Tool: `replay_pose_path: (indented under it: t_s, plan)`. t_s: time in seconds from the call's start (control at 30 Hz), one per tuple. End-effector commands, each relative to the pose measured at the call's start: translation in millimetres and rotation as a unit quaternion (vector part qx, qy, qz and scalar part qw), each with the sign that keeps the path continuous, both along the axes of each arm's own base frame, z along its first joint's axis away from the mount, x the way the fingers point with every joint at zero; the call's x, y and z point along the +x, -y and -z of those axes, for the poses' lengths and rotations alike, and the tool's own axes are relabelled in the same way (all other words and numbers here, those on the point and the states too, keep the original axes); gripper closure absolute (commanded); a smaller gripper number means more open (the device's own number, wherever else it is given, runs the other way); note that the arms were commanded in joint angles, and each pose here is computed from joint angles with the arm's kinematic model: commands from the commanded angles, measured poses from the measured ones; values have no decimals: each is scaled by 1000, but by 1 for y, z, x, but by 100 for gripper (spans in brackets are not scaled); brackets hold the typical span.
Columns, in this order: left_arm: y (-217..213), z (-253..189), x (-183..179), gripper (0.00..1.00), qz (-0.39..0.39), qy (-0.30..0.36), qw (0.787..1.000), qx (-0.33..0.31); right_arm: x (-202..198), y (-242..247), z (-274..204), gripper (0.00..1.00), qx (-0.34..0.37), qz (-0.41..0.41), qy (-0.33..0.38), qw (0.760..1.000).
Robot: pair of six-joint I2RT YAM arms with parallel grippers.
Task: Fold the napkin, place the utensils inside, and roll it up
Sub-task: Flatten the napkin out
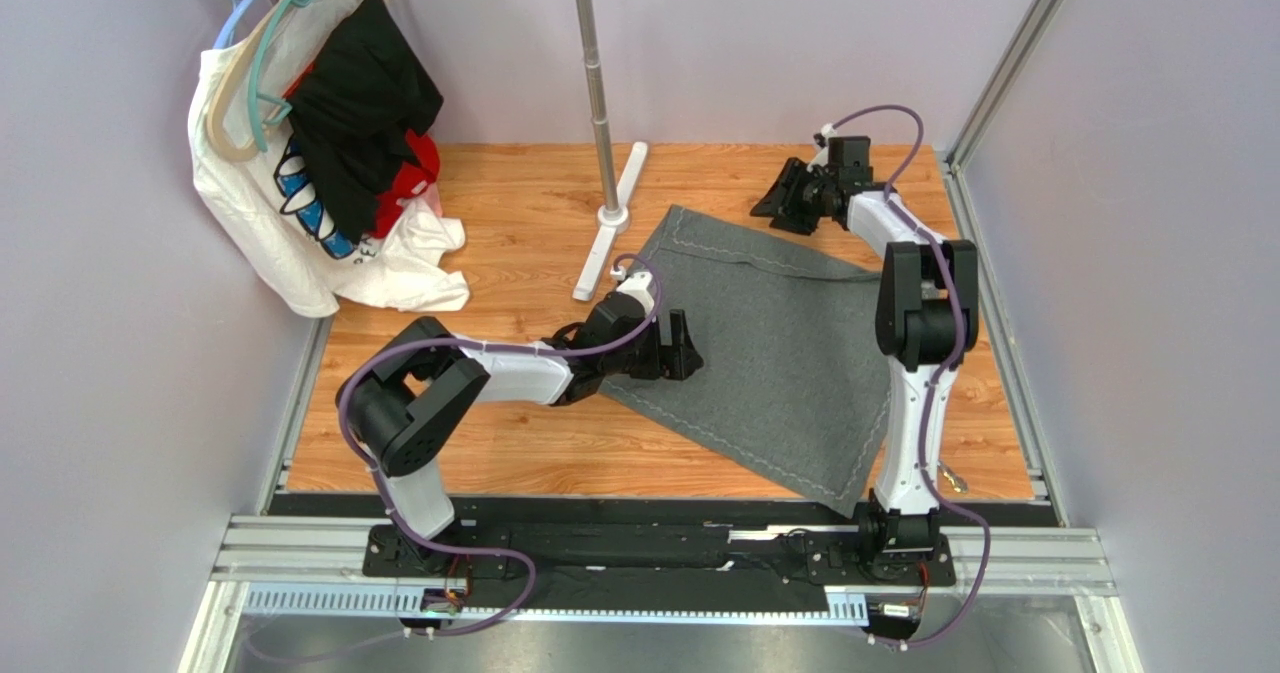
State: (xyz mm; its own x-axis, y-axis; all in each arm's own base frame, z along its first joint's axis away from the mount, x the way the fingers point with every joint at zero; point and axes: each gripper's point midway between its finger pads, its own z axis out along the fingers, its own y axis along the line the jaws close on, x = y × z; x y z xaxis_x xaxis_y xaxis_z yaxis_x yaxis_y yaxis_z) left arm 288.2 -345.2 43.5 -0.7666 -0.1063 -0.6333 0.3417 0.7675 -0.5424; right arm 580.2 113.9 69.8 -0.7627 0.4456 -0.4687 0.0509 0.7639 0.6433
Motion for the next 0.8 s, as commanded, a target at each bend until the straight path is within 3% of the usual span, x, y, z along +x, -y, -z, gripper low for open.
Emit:
replay_pose_path:
  t_s: [0.0,0.07,0.3,0.63,0.77]
  plan:
    - [-10,-2,-7,6,10,-6,999,35,-49,-35,-66,49,-124,-109,125,978]
    - [-10,-9,-4,6,10,3,999,38,-66,-36,-71,50,-170,-137,141,966]
    - [-16,-21,-2,6,-2,16,999,38,-96,-36,-23,52,-273,-193,84,939]
    - [-20,-20,-9,6,-7,11,1000,24,-93,-40,6,50,-372,-195,51,906]
    - [-23,-16,-11,6,-10,8,999,30,-86,-44,11,49,-378,-205,53,901]
